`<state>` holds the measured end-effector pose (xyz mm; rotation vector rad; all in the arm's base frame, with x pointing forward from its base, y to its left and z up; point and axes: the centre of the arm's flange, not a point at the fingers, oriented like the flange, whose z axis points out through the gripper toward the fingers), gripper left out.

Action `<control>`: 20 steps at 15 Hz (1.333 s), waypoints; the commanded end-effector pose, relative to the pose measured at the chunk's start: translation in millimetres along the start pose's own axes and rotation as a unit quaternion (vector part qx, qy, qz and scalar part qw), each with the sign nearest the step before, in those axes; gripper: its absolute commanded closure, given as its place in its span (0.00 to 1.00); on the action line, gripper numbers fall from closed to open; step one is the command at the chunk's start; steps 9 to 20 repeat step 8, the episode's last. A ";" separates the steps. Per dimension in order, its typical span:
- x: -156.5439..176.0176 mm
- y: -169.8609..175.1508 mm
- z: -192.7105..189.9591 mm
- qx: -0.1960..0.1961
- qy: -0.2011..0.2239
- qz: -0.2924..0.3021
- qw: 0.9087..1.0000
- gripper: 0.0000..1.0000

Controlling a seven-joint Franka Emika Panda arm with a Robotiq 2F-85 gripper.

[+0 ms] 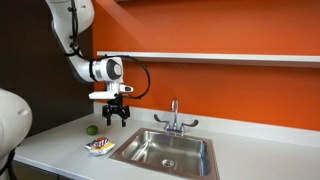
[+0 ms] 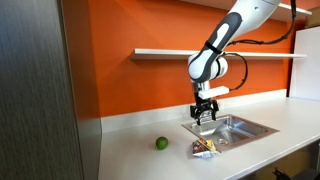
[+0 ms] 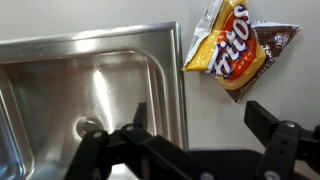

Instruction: Pick up the object from the sink and put it on the counter

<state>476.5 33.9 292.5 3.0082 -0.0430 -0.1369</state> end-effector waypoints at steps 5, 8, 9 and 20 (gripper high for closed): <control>2.7 19.7 -2.3 0.003 0.007 0.064 0.998 0.00; 2.9 20.6 -2.4 0.004 0.007 0.069 0.998 0.00; 2.9 20.6 -2.4 0.004 0.007 0.069 0.998 0.00; 2.9 20.6 -2.4 0.004 0.007 0.069 0.998 0.00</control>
